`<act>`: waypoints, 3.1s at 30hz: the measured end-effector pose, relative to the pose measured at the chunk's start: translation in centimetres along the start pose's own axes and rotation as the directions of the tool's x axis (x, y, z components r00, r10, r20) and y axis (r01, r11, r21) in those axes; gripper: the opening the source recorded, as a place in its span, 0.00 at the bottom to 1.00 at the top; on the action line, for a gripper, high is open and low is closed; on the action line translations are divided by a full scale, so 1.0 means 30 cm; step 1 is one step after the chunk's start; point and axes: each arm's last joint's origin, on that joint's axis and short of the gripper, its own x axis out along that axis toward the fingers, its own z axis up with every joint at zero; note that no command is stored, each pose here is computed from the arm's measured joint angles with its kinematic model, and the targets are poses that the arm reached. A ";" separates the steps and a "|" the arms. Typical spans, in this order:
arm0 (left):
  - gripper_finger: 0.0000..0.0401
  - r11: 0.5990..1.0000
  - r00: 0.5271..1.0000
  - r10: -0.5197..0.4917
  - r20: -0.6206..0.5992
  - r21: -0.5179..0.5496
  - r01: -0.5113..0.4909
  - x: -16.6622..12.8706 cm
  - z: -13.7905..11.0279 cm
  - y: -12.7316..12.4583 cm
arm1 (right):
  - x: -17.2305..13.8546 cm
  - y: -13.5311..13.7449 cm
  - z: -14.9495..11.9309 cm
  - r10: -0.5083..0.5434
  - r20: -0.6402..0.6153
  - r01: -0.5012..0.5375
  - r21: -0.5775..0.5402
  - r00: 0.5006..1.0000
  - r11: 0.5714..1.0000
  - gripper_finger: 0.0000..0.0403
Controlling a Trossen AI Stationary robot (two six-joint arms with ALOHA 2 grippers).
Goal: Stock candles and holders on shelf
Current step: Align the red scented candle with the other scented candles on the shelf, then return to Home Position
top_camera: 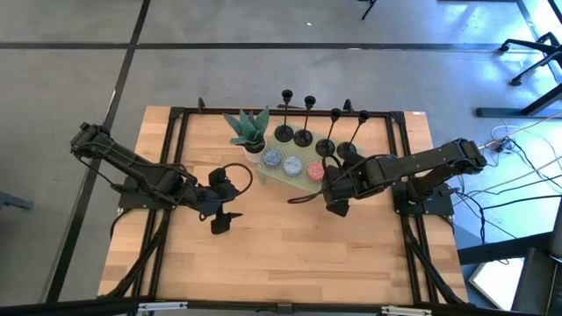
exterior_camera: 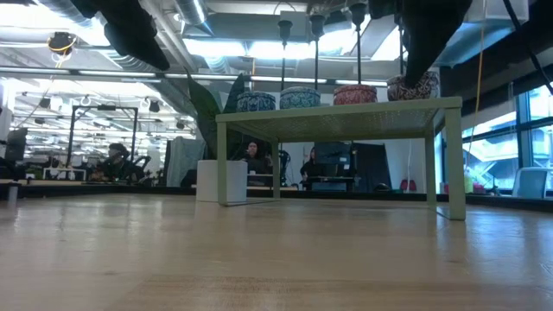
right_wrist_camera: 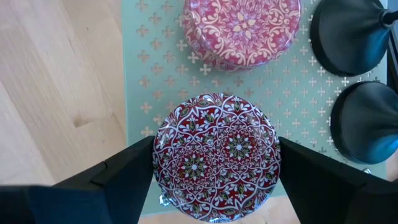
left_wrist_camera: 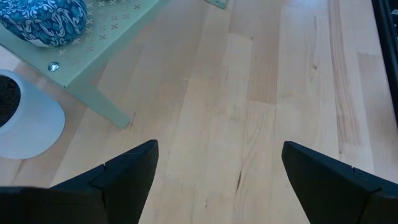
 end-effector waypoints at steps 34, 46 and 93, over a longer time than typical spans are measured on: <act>0.85 1.000 1.000 0.000 0.000 0.000 0.000 0.000 0.000 0.000 | -0.059 -0.019 0.010 -0.057 0.041 0.055 0.041 0.998 0.998 0.87; 0.85 1.000 1.000 0.001 0.000 0.000 -0.001 0.000 0.000 0.000 | -0.345 0.022 0.045 0.141 0.284 -0.154 0.022 0.948 0.988 0.87; 0.85 0.996 0.992 -0.085 0.096 -0.003 0.086 -0.104 0.077 0.007 | -0.575 0.015 -0.229 0.412 0.490 -0.232 -0.387 0.768 0.893 0.87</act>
